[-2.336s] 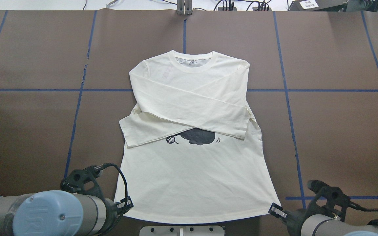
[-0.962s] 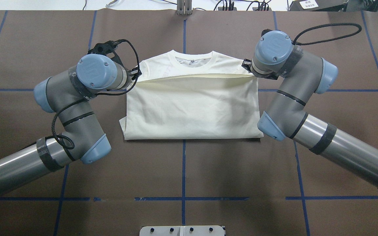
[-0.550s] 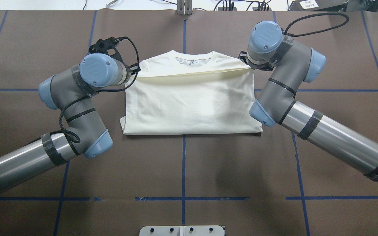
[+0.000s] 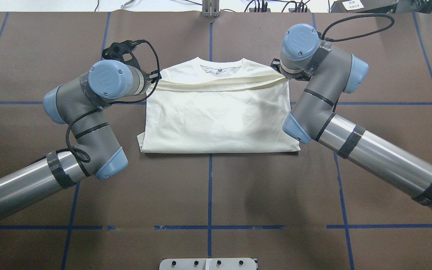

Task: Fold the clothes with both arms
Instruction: 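Release the hem and pull both grippers back from the folded shirt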

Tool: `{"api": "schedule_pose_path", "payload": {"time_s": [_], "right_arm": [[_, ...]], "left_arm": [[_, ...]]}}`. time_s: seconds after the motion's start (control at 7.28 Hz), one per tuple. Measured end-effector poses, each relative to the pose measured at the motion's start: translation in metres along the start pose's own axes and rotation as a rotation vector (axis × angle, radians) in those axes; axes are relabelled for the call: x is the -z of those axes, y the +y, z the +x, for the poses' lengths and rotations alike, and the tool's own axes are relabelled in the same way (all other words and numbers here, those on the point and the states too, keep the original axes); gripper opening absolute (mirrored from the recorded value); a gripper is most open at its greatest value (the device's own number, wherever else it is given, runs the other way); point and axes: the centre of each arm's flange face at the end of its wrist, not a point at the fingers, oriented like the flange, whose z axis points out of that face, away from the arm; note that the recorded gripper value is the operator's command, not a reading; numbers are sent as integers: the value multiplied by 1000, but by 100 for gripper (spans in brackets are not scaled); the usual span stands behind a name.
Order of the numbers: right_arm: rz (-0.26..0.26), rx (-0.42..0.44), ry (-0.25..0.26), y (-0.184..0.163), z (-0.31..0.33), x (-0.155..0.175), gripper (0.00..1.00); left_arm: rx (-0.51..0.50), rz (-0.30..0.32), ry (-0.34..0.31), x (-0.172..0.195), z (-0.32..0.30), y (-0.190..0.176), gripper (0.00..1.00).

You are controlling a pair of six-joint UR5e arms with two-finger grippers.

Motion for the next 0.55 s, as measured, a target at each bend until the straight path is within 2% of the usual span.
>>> {"api": "schedule_pose_path", "payload": {"time_s": [0.14,0.27,0.41,0.55], "right_arm": [[1,-2,-22,0,-2,10,50],[-10,-1,-63,7,2,30,58],[-42,1,-104,27,25,49,59],[-85,-4,-126,62,64,60,61]], "left_arm": [[1,0,15,1,-3,-1,41],[3,-8,57,13,-7,-3,42],[5,-28,109,34,-11,-3,43],[5,-48,139,48,-16,-2,44]]}}
